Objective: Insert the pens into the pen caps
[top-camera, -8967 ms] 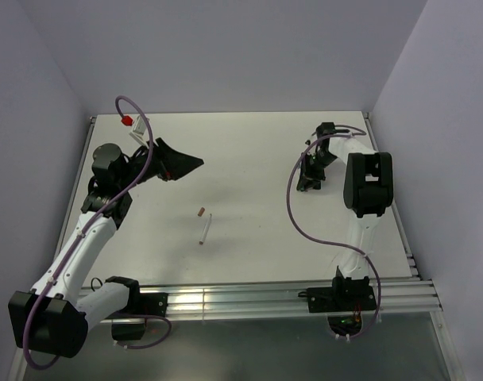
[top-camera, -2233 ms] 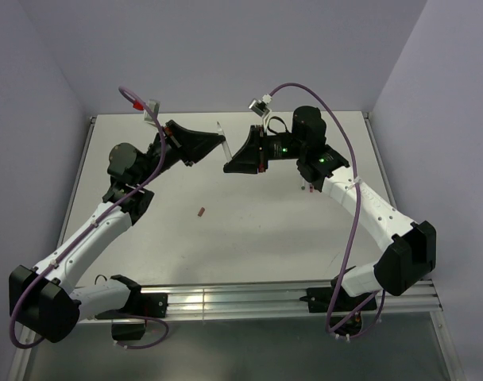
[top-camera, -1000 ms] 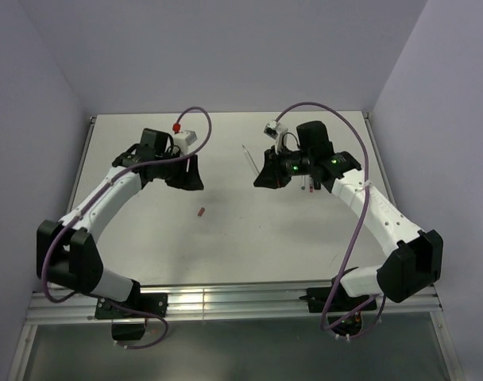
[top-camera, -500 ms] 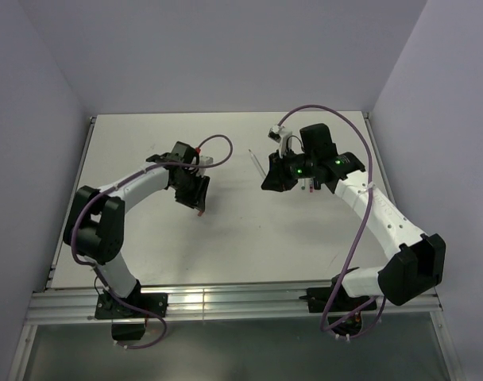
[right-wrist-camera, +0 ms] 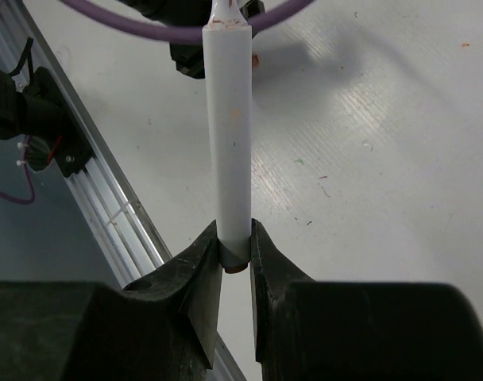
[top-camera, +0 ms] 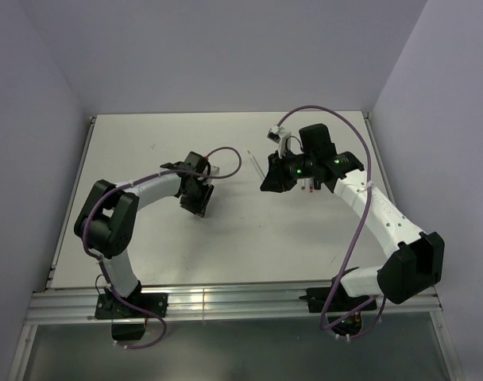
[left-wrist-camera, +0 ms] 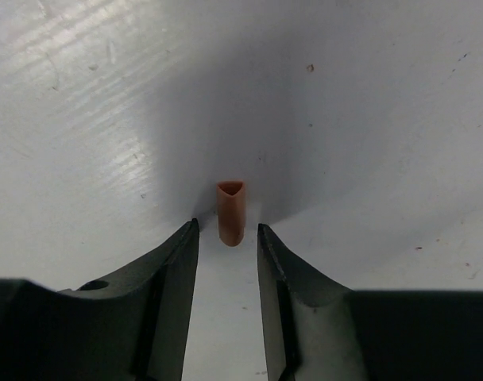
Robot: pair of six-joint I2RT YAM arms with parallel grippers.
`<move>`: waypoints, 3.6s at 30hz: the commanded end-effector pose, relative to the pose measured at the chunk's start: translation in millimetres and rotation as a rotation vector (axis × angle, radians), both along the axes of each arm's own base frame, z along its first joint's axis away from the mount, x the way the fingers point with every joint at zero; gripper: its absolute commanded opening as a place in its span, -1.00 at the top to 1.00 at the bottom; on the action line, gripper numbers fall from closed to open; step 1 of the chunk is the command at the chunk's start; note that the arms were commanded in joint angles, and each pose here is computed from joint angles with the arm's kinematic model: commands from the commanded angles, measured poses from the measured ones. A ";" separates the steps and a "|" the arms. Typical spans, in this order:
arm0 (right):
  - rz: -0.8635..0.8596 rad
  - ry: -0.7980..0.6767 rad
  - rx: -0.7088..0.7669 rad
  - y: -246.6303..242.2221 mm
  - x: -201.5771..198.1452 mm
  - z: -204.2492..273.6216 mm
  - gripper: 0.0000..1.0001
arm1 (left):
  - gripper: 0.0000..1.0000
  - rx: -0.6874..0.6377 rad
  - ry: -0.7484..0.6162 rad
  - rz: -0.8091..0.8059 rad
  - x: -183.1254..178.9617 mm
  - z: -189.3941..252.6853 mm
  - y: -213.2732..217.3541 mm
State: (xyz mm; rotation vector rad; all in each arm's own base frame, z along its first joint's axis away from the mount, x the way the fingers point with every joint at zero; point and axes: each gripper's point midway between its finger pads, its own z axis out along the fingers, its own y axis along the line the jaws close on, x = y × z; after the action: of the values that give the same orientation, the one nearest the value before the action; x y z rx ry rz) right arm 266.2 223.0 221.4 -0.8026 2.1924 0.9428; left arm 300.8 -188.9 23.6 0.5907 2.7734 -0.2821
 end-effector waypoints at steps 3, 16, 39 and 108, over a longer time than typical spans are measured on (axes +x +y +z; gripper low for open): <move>-0.034 -0.050 0.005 -2.0 12.9 18.1 1.00 | 0.30 0.061 -0.027 -0.038 -8.1 -16.3 -4.5; -0.113 -0.127 0.045 -18.7 31.9 63.3 1.00 | 0.99 0.037 -0.137 -0.225 -2.3 32.1 -6.4; 0.357 0.131 -0.075 10.9 -70.2 5.3 1.00 | 0.99 0.491 -1.755 -1.137 -37.3 265.7 14.0; 0.501 0.135 -0.211 38.7 -108.4 -6.3 1.00 | 0.99 0.334 -1.711 -1.416 -78.6 245.3 -47.9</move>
State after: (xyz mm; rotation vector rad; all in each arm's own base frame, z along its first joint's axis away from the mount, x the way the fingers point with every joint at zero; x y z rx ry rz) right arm 158.8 258.4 201.3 -1.4683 2.3317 1.0248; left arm 224.7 -231.9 248.5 1.6740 0.5118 0.3492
